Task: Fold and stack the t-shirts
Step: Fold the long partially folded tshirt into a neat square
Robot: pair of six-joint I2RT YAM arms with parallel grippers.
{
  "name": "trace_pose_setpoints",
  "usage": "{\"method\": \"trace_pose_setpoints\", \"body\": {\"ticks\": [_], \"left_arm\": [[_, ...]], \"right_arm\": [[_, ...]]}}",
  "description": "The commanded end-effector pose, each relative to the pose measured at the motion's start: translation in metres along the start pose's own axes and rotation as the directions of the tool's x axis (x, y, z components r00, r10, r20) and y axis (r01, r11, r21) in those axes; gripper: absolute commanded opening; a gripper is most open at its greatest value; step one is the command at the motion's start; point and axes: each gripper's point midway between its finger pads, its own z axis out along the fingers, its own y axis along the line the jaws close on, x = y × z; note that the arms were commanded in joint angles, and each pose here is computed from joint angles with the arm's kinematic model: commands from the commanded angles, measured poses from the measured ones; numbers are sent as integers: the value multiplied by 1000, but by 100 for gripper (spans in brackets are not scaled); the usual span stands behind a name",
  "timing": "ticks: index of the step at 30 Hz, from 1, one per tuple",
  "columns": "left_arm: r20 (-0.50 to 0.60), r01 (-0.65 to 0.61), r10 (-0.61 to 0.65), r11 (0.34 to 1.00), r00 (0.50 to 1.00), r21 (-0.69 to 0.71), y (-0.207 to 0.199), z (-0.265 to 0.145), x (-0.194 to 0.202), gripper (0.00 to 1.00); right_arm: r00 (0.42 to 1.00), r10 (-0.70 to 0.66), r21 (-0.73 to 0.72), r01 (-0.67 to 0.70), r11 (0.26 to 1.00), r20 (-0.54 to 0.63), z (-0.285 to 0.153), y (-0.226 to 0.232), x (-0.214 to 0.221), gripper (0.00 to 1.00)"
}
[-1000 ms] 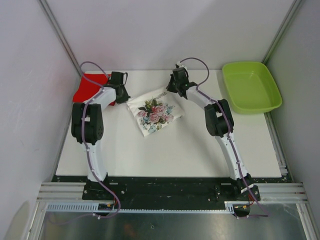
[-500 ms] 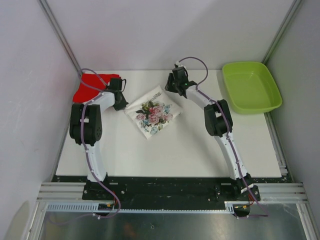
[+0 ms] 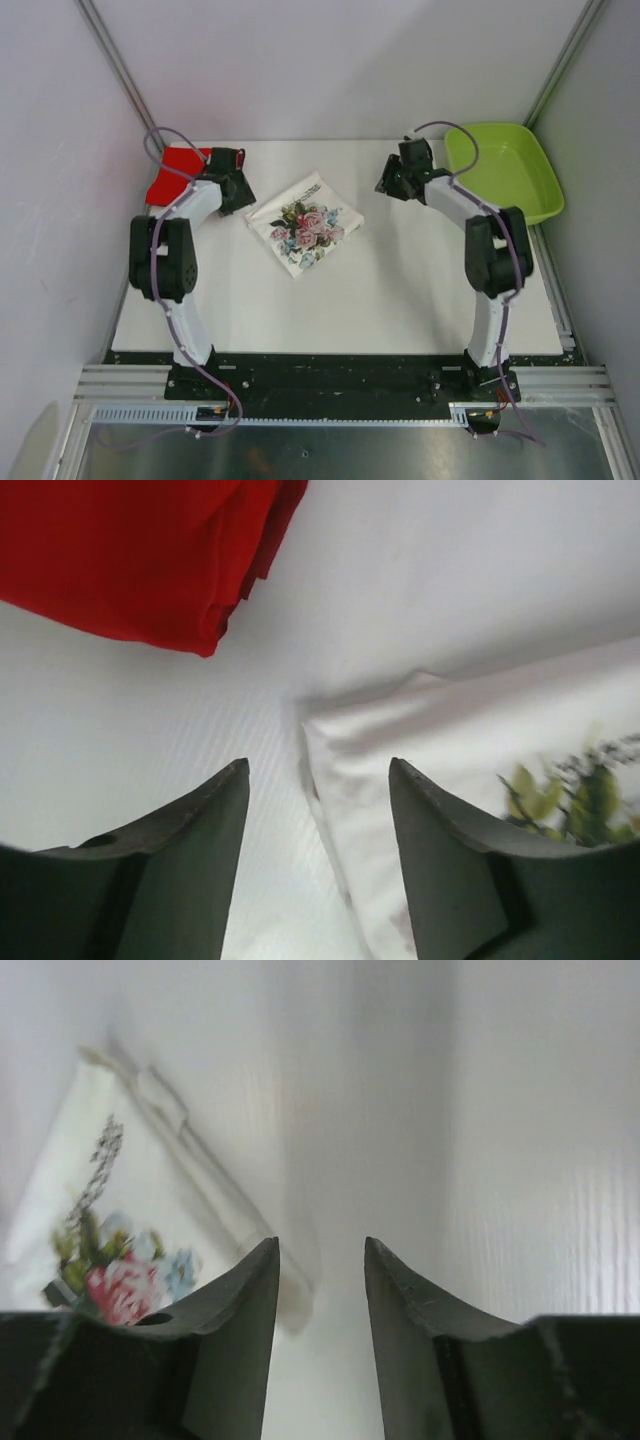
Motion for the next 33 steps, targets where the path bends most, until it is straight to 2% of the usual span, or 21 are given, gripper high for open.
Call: {"method": "trace_pose_setpoints", "body": {"ticks": [1,3,7,10,13,18,25,29,33], "left_arm": [[146,-53,34,990,989,128,-34,-73,-32,59],[129,-79,55,980,990,184,-52,-86,-15,51],[14,-73,72,956,997,285,-83,-94,40,25],[-60,-75,98,948,993,309,-96,-90,76,15],[-134,-78,125,946,983,316,-98,-79,106,9],[-212,-84,144,960,967,269,-78,-60,142,5],[-226,-117,176,960,958,254,-64,-57,156,5],[-163,-103,156,950,974,295,-69,-73,128,8],[-61,-66,90,943,994,326,-72,-91,74,19]], "right_arm": [[997,45,-134,-37,990,59,-60,28,-11,37],[999,52,-189,-48,981,14,-67,39,4,30],[998,35,-269,-49,962,-55,-62,64,31,22],[994,45,-307,-73,949,-99,-46,73,47,20],[987,60,-320,-105,941,-149,-26,73,65,19],[972,82,-236,-134,962,-220,1,46,93,17],[959,104,-82,-129,988,-263,7,10,114,12],[979,64,-67,-78,995,-194,-14,15,93,12],[994,-72,-147,60,987,-76,-31,57,67,28]]}}
